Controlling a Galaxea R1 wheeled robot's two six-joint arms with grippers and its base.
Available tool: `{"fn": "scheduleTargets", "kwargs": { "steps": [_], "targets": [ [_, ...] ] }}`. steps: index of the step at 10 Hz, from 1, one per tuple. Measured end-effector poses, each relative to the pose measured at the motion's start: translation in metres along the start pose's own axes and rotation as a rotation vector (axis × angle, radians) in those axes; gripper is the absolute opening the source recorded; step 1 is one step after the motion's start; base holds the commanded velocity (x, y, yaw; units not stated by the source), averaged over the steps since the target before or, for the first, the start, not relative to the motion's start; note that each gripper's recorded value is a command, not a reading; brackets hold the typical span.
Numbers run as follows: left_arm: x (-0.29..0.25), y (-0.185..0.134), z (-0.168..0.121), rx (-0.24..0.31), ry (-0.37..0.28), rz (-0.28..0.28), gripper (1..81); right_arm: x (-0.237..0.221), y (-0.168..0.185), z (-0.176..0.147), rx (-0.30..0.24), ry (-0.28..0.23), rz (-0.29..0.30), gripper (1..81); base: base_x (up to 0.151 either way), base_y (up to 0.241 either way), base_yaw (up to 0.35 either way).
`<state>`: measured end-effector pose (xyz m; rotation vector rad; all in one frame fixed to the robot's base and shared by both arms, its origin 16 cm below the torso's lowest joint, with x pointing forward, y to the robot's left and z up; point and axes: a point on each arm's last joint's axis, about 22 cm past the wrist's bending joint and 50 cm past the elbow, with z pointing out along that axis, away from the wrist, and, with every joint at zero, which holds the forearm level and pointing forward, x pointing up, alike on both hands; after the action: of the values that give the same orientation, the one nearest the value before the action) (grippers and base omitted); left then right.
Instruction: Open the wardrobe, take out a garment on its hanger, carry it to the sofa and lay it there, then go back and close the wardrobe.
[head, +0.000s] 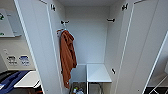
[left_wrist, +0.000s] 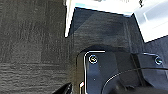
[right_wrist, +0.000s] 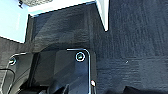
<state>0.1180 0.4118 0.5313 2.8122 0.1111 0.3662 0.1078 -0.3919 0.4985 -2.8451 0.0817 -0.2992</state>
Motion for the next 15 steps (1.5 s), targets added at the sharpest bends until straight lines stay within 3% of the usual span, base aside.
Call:
{"fn": "scheduleTargets", "kwargs": {
  "steps": [3, 5, 10, 12, 14, 15],
  "targets": [
    [0.075, -0.081, -0.076, 0.108, 0.115, -0.078, 81.1, 0.096, 0.083, -0.06, -0.107, 0.137, 0.082, 81.1, 0.0, 0.0, 0.0],
    [0.161, -0.108, -0.119, 0.146, 0.258, -0.098, 81.1, 0.175, 0.105, -0.092, -0.136, 0.253, 0.105, 81.1, 0.0, 0.0, 0.0],
    [0.353, -0.125, -0.22, 0.191, 0.481, -0.106, 81.1, 0.357, 0.163, -0.198, -0.265, 0.479, 0.137, 81.1, 0.0, 0.0, 0.0],
    [0.418, -0.124, -0.269, 0.202, 0.531, -0.119, 81.1, 0.422, 0.175, -0.252, -0.304, 0.556, 0.16, 81.1, 0.0, 0.0, 0.0],
    [0.477, -0.121, -0.321, 0.214, 0.583, -0.133, 81.1, 0.482, 0.176, -0.311, -0.315, 0.637, 0.197, 81.1, 0.0, 0.0, 0.0],
    [0.493, -0.116, -0.328, 0.215, 0.575, -0.142, 81.1, 0.499, 0.168, -0.324, -0.293, 0.641, 0.232, 81.1, 0.0, 0.0, 0.0]
  ]
}}
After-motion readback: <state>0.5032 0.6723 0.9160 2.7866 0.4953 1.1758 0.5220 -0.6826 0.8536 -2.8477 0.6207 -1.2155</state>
